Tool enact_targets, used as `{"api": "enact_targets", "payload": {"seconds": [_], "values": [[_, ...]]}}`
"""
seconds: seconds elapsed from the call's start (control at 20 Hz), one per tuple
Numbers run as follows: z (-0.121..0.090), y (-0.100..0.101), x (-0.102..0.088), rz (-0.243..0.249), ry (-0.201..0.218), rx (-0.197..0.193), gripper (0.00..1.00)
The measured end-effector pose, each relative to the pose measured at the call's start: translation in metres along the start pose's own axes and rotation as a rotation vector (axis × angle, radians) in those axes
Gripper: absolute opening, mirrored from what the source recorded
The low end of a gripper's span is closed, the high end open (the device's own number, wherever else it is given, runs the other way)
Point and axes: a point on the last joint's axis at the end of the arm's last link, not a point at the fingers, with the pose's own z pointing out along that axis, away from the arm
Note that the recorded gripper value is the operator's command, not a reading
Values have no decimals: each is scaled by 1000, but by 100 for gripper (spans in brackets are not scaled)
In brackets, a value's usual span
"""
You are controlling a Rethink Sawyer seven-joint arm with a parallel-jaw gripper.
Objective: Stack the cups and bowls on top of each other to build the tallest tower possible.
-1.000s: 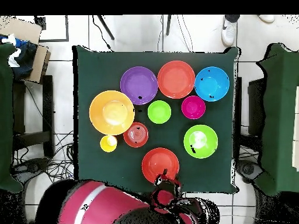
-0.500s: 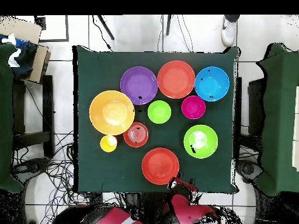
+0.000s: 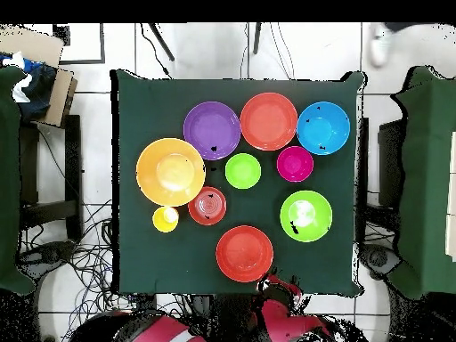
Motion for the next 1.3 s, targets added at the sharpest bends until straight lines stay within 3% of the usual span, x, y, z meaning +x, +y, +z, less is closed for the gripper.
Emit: {"api": "enact_targets", "payload": {"seconds": [0.7,1.3], "values": [[-6,25,3,-19,-7,-35,100],[17,42,23,16,-2,-31,100]]}}
